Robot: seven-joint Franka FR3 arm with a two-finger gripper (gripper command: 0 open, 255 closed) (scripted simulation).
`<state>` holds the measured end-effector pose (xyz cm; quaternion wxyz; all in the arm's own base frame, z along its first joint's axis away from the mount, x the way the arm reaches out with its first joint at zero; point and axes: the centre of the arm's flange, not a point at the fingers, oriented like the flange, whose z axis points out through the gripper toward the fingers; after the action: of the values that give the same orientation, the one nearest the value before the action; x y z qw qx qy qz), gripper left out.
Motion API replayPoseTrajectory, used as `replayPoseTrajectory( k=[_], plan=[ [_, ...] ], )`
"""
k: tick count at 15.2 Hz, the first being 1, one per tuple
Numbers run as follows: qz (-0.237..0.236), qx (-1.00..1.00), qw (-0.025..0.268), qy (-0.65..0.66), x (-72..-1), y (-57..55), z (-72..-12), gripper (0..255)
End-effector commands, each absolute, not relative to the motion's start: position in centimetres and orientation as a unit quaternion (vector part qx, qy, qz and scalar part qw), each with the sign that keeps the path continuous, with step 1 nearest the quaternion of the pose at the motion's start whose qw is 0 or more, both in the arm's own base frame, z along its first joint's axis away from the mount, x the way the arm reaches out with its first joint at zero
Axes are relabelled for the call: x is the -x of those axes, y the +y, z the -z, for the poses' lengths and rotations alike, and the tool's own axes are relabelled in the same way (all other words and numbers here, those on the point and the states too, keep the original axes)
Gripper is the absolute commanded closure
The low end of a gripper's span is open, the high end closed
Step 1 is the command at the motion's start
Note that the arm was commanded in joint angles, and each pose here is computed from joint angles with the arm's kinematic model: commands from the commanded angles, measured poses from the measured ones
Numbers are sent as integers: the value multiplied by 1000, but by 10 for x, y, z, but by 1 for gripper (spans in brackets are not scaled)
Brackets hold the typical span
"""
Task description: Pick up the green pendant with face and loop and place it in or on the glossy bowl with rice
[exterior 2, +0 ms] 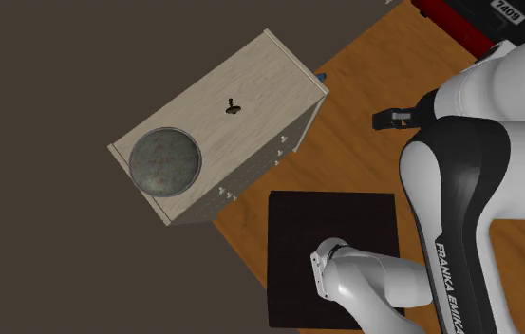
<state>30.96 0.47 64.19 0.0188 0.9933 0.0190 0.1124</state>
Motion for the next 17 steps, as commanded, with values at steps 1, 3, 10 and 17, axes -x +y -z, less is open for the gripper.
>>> replayPoseTrajectory(
  k=[1, 3, 10, 17],
  plan=[
    [-112, -993, 19, 19, -310, 5, -642, 0],
    [-108, -993, 6, 46, -327, 18, -633, 0],
    [-93, -985, -41, 138, -380, 75, -602, 0],
    [-77, -967, -87, 229, -421, 143, -574, 0]
  ],
)
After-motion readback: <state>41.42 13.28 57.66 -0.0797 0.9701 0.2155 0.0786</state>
